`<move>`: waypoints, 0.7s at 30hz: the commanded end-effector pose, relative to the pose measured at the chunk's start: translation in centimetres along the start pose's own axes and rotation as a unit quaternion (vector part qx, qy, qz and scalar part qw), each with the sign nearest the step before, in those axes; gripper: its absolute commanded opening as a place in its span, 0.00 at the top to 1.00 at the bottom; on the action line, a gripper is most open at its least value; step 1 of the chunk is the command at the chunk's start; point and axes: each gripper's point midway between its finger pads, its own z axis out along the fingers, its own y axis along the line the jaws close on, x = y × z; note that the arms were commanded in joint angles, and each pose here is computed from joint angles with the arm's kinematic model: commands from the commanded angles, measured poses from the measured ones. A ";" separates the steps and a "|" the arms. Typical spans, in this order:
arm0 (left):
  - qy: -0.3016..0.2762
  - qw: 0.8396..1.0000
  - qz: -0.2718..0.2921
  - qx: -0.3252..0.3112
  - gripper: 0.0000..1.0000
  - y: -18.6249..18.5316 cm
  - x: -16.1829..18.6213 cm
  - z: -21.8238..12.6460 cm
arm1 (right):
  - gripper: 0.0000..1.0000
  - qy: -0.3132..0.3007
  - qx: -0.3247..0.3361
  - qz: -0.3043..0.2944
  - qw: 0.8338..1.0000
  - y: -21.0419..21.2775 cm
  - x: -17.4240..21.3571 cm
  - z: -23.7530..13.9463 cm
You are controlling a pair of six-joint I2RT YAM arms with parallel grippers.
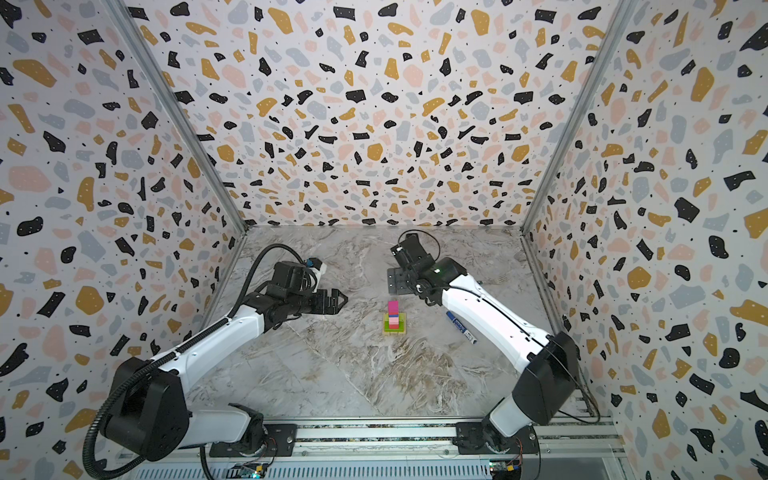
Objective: Build the wood block tower
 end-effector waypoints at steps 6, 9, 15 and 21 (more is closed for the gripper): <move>-0.193 0.962 0.061 -0.182 0.00 6.3 -5.8 -4.2 | 0.05 -0.123 0.024 0.005 0.992 -8.1 -1.8 0.9; -0.217 0.949 0.065 -0.220 0.00 9.1 -4.7 -4.0 | 0.03 -0.150 0.056 0.011 0.987 -11.5 -0.8 1.7; -0.244 0.928 0.061 -0.274 0.01 14.9 -3.4 -4.2 | 0.01 -0.224 0.087 -0.003 0.971 -15.6 2.0 2.5; -0.294 0.899 0.074 -0.316 0.00 16.8 -1.2 -5.3 | 0.00 -0.304 0.130 -0.029 0.943 -17.7 4.1 1.8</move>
